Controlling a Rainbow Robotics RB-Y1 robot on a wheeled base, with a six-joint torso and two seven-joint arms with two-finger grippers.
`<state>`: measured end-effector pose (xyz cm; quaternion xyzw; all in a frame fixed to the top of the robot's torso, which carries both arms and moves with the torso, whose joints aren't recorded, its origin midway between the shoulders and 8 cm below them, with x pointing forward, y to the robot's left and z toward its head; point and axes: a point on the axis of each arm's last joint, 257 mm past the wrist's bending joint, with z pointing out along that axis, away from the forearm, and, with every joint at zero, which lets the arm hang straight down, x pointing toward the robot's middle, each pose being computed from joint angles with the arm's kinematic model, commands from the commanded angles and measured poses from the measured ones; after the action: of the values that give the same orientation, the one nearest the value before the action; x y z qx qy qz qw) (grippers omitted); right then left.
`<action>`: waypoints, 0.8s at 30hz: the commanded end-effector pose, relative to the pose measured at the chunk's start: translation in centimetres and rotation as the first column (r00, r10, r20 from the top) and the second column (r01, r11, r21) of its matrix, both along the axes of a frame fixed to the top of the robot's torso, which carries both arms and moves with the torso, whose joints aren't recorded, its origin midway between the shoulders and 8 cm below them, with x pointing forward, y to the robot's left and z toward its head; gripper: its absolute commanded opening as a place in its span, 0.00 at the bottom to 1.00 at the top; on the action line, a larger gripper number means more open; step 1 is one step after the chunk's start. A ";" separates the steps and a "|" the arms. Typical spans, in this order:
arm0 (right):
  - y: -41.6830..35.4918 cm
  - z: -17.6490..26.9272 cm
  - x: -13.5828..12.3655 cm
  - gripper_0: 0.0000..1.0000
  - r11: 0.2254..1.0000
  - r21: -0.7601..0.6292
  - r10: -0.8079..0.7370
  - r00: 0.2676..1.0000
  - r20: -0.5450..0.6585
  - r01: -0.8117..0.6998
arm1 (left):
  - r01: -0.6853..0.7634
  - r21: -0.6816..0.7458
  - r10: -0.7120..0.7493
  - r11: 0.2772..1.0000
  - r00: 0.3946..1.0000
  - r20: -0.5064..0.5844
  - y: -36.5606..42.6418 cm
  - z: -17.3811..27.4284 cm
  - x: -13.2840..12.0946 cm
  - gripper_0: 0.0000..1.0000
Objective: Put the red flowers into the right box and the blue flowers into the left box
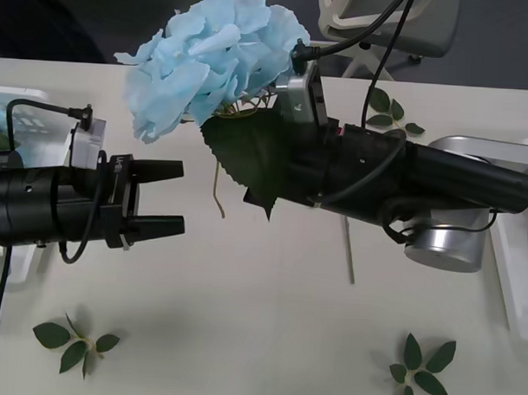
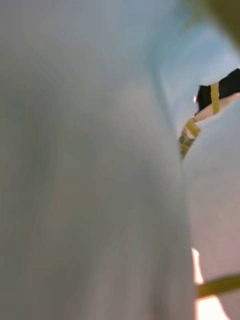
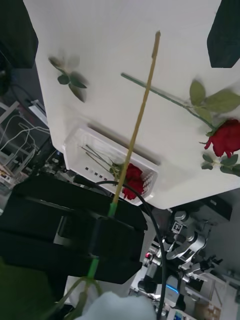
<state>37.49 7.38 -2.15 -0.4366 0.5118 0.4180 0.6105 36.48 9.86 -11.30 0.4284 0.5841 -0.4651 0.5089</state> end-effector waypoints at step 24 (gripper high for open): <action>1.5 2.0 -4.4 0.00 0.994 0.036 0.106 0.994 -0.037 -0.105 | 0.011 -0.031 -0.008 0.999 0.995 0.102 -5.0 2.1 1.6 0.54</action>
<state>34.15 8.50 -2.37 -0.4466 0.5033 0.4456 0.5905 37.90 4.08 -10.11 0.4294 0.5674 -0.4764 0.5165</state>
